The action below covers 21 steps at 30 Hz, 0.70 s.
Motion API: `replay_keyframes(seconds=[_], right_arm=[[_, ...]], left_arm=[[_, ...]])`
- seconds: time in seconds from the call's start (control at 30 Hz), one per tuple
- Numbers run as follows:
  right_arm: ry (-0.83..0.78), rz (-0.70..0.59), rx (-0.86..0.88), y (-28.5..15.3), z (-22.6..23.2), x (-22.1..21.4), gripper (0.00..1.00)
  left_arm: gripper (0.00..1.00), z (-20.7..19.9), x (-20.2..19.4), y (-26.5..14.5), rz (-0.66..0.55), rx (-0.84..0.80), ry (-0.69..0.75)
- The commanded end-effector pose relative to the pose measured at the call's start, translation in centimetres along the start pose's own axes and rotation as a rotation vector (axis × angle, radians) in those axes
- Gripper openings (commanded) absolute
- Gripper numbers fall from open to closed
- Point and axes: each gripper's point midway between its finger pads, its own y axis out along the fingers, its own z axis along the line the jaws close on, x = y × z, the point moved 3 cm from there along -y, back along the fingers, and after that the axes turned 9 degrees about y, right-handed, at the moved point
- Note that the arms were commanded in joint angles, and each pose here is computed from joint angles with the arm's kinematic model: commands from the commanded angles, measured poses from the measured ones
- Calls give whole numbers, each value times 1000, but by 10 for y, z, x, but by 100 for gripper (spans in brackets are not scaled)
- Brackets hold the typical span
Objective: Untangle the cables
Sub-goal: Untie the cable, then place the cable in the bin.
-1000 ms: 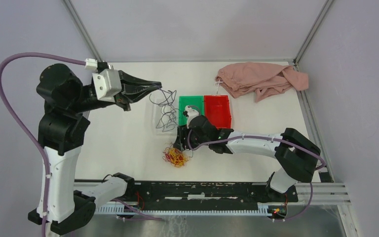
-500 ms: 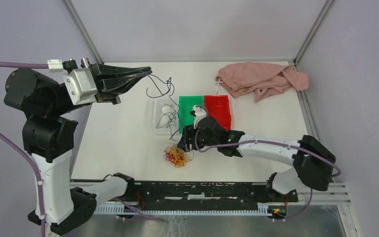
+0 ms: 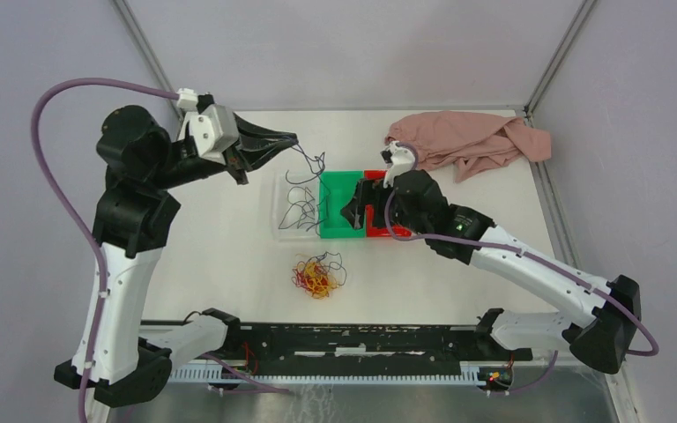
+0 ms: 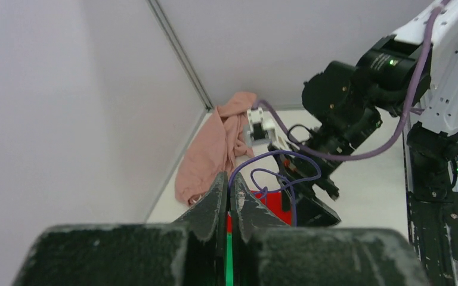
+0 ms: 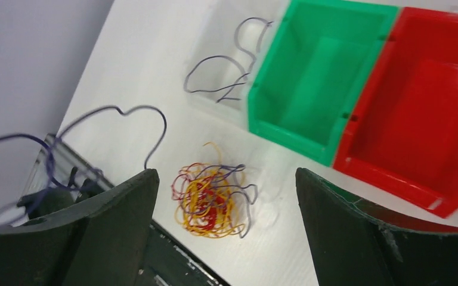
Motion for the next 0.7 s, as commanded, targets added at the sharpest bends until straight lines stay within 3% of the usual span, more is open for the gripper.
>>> replay_keyframes(seconds=[0.0,0.27,0.67], right_arm=[[-6,-64,-107,-14,-24,34,91],[-7,-58,-213,-9,-55,34,90],[-2,-48,-241,-4,-67,28,89]], left_arm=[[3,6,-34,3,72,50,18],[3,14,-92,5,216,111,54],[3,22,-167,-5,430,189,176]])
